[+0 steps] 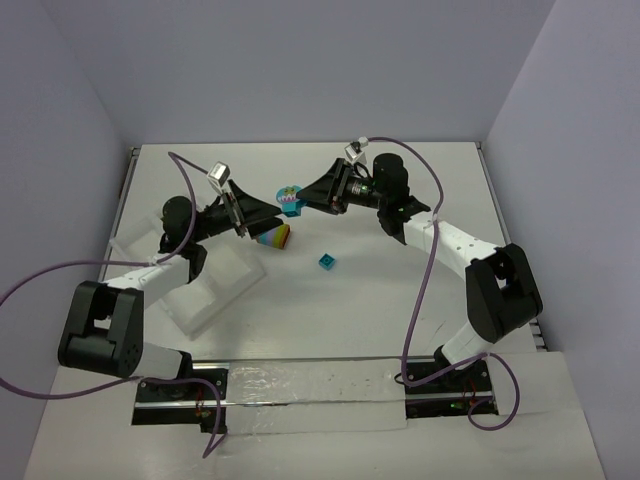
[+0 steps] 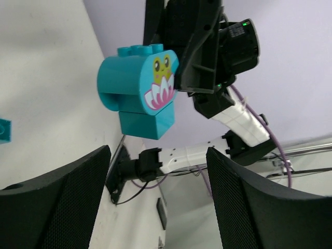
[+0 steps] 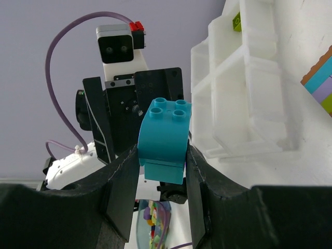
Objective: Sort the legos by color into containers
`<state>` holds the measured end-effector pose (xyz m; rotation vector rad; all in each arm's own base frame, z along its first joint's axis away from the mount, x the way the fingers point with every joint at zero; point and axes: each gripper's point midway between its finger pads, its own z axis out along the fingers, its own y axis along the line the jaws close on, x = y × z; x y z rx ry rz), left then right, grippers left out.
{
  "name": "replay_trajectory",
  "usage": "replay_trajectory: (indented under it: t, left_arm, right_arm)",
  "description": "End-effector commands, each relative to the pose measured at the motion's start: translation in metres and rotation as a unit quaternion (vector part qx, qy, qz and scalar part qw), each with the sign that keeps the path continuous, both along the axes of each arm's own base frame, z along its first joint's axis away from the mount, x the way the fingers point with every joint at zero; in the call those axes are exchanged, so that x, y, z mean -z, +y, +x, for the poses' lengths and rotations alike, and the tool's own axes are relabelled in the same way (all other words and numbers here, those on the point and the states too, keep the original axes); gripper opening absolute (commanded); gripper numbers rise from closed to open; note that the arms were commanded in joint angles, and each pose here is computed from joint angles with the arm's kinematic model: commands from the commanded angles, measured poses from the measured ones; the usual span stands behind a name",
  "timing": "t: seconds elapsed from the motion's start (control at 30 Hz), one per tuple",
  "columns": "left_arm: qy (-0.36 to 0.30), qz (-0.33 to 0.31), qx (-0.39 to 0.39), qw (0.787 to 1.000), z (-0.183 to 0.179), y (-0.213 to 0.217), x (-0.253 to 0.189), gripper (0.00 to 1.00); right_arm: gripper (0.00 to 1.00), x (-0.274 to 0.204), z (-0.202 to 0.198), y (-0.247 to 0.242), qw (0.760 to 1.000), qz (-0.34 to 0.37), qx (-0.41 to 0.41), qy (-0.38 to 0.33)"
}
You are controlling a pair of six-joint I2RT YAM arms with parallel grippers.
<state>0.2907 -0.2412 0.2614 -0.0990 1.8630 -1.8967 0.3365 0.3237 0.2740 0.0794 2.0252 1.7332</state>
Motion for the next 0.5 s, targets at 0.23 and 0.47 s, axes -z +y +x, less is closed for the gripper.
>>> replay_trajectory:
  t: [0.23, 0.47]
  left_arm:
    - [-0.066, -0.068, 0.014, 0.995, -0.001, -0.008, -0.030, 0.77]
    - [-0.063, -0.081, 0.017, 0.995, 0.006, -0.013, -0.032, 0.73]
  right_arm:
    - [0.00, -0.053, -0.008, 0.003, 0.997, 0.029, -0.018, -0.071]
    - [0.00, -0.052, -0.008, 0.009, 0.997, 0.028, -0.023, -0.072]
